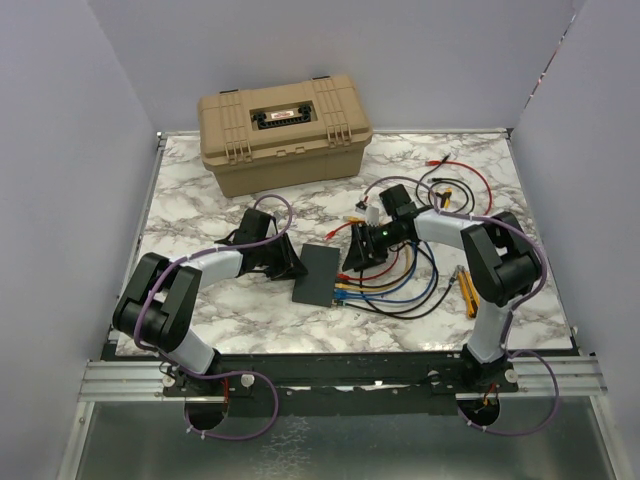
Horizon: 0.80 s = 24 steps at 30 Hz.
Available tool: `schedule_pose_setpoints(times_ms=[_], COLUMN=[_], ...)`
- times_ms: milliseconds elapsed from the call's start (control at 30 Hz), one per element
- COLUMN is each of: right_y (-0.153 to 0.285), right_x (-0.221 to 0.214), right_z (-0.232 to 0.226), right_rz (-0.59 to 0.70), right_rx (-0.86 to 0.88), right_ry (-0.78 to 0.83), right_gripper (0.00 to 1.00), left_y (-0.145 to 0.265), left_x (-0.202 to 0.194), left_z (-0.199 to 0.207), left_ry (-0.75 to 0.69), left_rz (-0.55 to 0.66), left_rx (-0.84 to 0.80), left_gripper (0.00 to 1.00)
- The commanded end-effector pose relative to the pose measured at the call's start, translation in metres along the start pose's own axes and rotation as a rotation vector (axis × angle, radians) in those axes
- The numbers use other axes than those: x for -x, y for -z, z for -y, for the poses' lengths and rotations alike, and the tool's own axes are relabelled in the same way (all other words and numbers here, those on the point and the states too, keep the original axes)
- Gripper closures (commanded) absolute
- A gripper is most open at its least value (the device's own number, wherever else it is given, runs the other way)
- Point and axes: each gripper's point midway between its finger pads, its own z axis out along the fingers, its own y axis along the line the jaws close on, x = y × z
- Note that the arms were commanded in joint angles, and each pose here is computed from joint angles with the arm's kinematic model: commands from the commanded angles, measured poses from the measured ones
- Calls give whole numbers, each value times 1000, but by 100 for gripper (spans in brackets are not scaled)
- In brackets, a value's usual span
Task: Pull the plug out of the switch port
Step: Pull the connector from the switch port.
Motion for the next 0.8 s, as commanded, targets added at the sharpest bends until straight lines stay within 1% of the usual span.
schedule_pose_setpoints(times_ms=[0,167,300,633,767], right_y=[-13,-20,-23,-30,-34], right_x=[8,6,1,-24,-32], right_z=[-5,-1,1,16,21], right_rz=[-21,-48,-66,-140,-176], right_rx=[37,37,49,32,36], right_ry=[43,21,15,-38,-74], right_gripper=[44,50,51,53,57], left_y=[-6,-6,-6,-6,-6], left_x=[-36,-37,-38,-42,-42], left_z=[-65,-66,-67,-70,-71], left_ry=[29,32,36,42,45], left_rz=[-74,-74,-76,-86,-82], left_rx=[246,248,253,258,260], left_gripper=[68,71,73,74,74])
